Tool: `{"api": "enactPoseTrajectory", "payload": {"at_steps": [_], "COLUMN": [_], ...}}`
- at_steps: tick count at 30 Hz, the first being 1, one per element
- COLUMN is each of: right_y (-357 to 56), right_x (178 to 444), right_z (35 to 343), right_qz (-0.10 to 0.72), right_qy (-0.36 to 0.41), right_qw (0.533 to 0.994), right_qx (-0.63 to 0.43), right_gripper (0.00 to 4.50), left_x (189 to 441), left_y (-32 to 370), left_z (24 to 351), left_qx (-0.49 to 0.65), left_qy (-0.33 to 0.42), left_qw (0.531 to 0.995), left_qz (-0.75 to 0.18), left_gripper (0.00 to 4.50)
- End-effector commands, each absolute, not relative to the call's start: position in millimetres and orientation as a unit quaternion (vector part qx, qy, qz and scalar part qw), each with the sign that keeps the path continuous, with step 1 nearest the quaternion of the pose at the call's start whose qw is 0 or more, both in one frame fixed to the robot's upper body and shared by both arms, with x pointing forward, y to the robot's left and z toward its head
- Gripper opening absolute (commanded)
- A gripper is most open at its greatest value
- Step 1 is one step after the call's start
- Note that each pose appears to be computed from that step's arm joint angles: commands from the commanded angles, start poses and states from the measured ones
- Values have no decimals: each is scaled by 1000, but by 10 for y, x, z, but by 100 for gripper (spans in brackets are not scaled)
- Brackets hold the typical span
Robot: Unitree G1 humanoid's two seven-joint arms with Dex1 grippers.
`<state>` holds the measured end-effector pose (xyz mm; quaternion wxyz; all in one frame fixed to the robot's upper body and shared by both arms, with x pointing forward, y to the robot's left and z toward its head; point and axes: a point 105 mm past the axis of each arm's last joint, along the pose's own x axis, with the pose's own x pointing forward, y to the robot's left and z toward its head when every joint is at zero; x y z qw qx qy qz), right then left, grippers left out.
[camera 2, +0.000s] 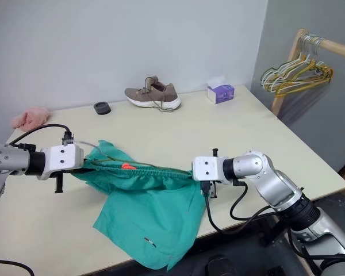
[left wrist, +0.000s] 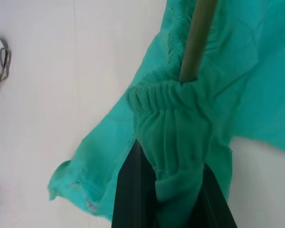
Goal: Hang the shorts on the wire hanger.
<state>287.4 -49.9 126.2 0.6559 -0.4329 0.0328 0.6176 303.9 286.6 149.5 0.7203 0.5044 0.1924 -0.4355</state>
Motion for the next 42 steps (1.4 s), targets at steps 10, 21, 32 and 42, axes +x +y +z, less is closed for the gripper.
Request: {"api": "enactPoseTrajectory", "payload": {"at_steps": [10, 21, 32, 42], "right_y": [-749, -670, -379, -472], "right_x": [3076, 2986, 2984, 3019], "right_z": [1293, 1124, 921, 1056], "right_qz": [581, 594, 612, 598], "right_qy": [87, 101, 134, 145], "right_qw": [669, 642, 675, 711], "right_qx": [-455, -474, -389, -341], "right_gripper": [2, 2, 2, 2], "left_x": [3116, 3236, 3279, 3160], "left_y": [3462, 3511, 2932, 3072], "left_z": [1740, 1895, 1937, 1788], "left_qx": [571, 644, 438, 485], "left_qy": [252, 234, 159, 188], "left_qw": [717, 679, 823, 798], "left_qz": [-310, -264, -324, -304], "left_gripper": [0, 0, 0, 0]}}
